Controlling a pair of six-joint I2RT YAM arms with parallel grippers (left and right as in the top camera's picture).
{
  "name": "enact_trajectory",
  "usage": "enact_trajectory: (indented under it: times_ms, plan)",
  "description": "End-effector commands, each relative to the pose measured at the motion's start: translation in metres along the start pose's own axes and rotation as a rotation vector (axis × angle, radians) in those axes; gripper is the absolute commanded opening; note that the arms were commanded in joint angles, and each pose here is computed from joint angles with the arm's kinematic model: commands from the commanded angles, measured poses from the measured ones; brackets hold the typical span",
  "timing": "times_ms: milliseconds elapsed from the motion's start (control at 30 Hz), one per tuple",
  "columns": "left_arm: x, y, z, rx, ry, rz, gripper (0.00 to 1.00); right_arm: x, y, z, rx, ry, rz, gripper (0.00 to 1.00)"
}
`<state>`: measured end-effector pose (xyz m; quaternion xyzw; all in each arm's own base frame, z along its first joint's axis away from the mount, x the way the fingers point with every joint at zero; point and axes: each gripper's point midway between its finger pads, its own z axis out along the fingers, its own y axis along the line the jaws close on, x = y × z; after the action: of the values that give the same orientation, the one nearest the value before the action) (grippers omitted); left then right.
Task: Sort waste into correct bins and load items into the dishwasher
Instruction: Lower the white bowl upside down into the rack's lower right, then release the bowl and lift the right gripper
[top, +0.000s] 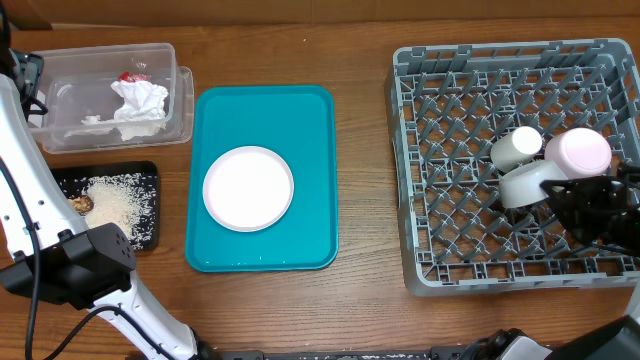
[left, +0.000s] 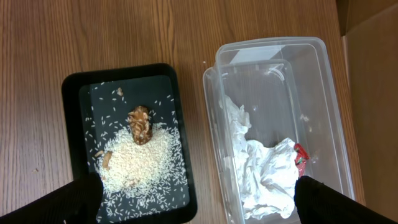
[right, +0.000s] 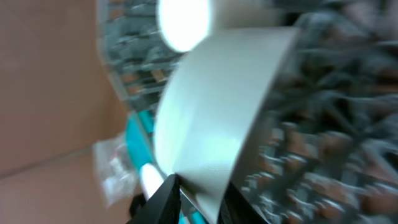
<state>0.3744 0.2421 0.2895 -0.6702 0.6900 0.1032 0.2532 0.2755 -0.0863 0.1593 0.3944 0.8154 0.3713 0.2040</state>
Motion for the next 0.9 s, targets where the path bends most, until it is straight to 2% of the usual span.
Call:
enact_trajectory:
  times_ms: [0,133,400,600,867]
  plan:
    - [-0.001,0.001,0.003,-0.016,-0.011,-0.005,1.0,-0.017,-0.02,-0.025,0.24,-0.13,0.051,0.22]
    - [-0.001,0.001,0.003,-0.016,-0.011,-0.005,1.0,-0.019,-0.011,-0.041,0.271,-0.174,0.041,0.25]
    - [-0.001,0.001,0.003,-0.016,-0.011,-0.005,1.0,-0.017,0.011,-0.061,0.27,-0.246,-0.011,0.24]
    - [-0.001,0.001,0.003,-0.016,-0.011,-0.005,1.0,-0.02,0.012,-0.05,0.336,-0.253,-0.087,0.04]
    - [-0.001,0.001,0.003,-0.016,-0.012,-0.005,1.0,-0.025,-0.002,-0.002,0.461,-0.18,-0.171,0.04]
